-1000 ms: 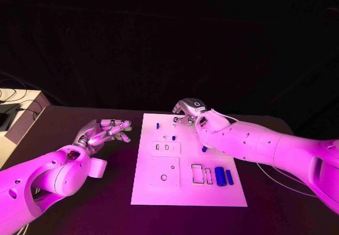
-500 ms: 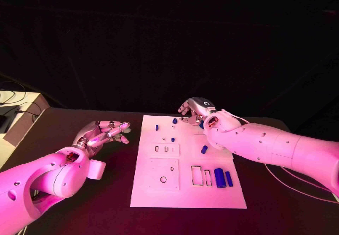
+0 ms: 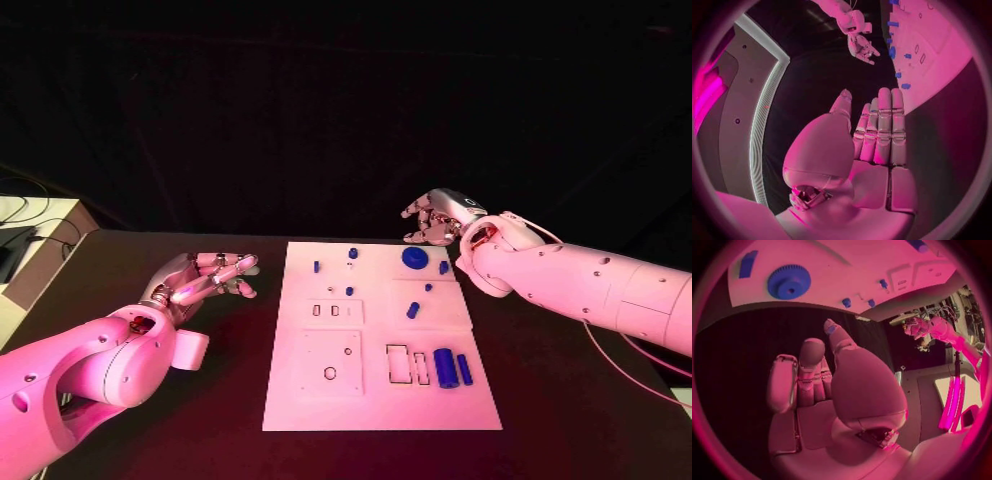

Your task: Assemble the parts on the task board

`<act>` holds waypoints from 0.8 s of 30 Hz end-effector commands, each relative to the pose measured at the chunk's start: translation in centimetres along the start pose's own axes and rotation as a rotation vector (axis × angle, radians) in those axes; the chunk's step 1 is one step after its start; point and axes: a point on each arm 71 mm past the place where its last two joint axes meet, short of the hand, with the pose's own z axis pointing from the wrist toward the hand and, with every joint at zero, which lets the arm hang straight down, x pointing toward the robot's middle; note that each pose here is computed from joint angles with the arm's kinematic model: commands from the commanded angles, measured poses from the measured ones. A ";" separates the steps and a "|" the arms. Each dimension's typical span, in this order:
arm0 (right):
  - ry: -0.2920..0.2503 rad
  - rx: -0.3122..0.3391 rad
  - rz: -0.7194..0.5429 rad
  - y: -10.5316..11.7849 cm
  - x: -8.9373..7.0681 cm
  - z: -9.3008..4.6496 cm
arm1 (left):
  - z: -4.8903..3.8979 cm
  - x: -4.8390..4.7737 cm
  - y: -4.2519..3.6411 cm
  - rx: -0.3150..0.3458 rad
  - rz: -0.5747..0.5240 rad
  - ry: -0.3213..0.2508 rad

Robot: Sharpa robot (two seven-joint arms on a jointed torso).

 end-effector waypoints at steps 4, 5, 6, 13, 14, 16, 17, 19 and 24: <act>0.151 0.046 -0.060 -1.3 0.6 -0.2 | 0.01 0.42 -0.11 0.021 -0.002 0.034; 0.159 0.052 -0.065 -1.4 0.6 -0.2 | 0.00 0.44 -0.10 0.021 -0.001 0.035; 0.171 0.063 -0.073 -1.7 0.6 -0.2 | 0.00 0.47 -0.09 0.021 -0.001 0.036; 0.216 0.105 -0.103 -2.4 1.0 -0.2 | -0.02 0.61 -0.03 0.020 -0.002 0.041; 0.221 0.109 -0.106 -2.5 1.1 -0.2 | -0.03 0.62 -0.02 0.020 -0.002 0.042; 0.226 0.114 -0.109 -2.6 1.1 -0.2 | -0.04 0.64 0.00 0.019 -0.002 0.042; 0.228 0.117 -0.111 -2.7 1.1 -0.2 | -0.05 0.64 0.01 0.019 -0.002 0.042; 0.229 0.122 -0.114 -2.7 1.2 -0.2 | -0.06 0.65 0.04 0.018 -0.002 0.042; 0.222 0.129 -0.117 -2.8 1.3 -0.1 | -0.03 0.70 0.14 0.017 -0.003 0.043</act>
